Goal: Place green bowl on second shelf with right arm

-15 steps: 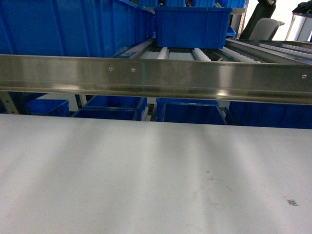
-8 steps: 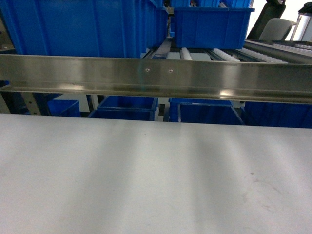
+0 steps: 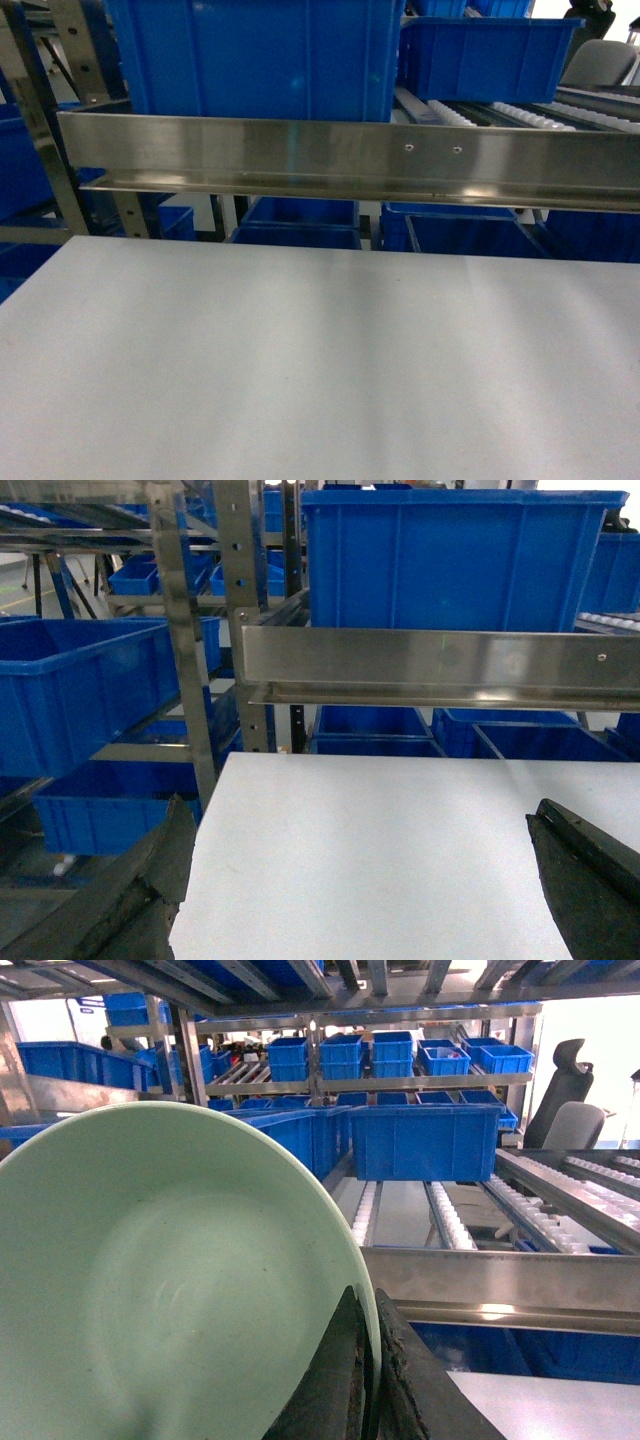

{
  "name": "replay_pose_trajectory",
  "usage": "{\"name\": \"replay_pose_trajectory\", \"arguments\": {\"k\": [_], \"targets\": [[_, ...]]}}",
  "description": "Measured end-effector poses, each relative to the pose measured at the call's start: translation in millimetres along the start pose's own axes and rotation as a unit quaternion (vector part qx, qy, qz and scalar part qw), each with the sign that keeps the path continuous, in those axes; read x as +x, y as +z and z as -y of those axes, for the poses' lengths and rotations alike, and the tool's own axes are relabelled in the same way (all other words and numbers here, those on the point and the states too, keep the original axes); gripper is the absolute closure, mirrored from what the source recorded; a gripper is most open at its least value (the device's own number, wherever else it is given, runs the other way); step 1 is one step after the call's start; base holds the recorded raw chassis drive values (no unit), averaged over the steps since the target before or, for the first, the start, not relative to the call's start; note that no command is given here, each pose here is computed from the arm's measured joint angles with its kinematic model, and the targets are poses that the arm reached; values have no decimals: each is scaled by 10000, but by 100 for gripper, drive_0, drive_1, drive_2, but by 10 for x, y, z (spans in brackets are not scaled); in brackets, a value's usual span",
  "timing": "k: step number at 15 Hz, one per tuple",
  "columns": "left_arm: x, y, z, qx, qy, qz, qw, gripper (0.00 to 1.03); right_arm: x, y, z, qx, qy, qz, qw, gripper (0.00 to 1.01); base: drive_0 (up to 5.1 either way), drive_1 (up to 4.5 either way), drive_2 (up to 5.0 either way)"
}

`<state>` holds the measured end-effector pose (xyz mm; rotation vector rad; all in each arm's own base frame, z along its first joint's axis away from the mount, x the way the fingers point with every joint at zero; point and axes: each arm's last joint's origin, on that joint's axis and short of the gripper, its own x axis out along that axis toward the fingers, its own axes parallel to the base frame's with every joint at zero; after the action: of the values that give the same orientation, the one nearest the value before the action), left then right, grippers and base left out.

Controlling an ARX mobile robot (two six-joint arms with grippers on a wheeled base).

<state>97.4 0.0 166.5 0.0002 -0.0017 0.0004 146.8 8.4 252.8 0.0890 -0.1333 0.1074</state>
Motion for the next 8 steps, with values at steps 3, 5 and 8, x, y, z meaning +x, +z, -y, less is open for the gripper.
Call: {"name": "replay_pose_trajectory", "arguments": {"k": [3, 5, 8], "targets": [[0, -2, 0, 0, 0, -10, 10000, 5, 1, 0, 0, 0, 2, 0, 10000, 99, -497, 248, 248], [0, 0, 0, 2, 0, 0, 10000, 5, 0, 1, 0, 0, 2, 4, 10000, 99, -504, 241, 241], [0, 0, 0, 0, 2, 0, 10000, 5, 0, -1, 0, 0, 4, 0, 10000, 99, -498, 248, 248]]}}
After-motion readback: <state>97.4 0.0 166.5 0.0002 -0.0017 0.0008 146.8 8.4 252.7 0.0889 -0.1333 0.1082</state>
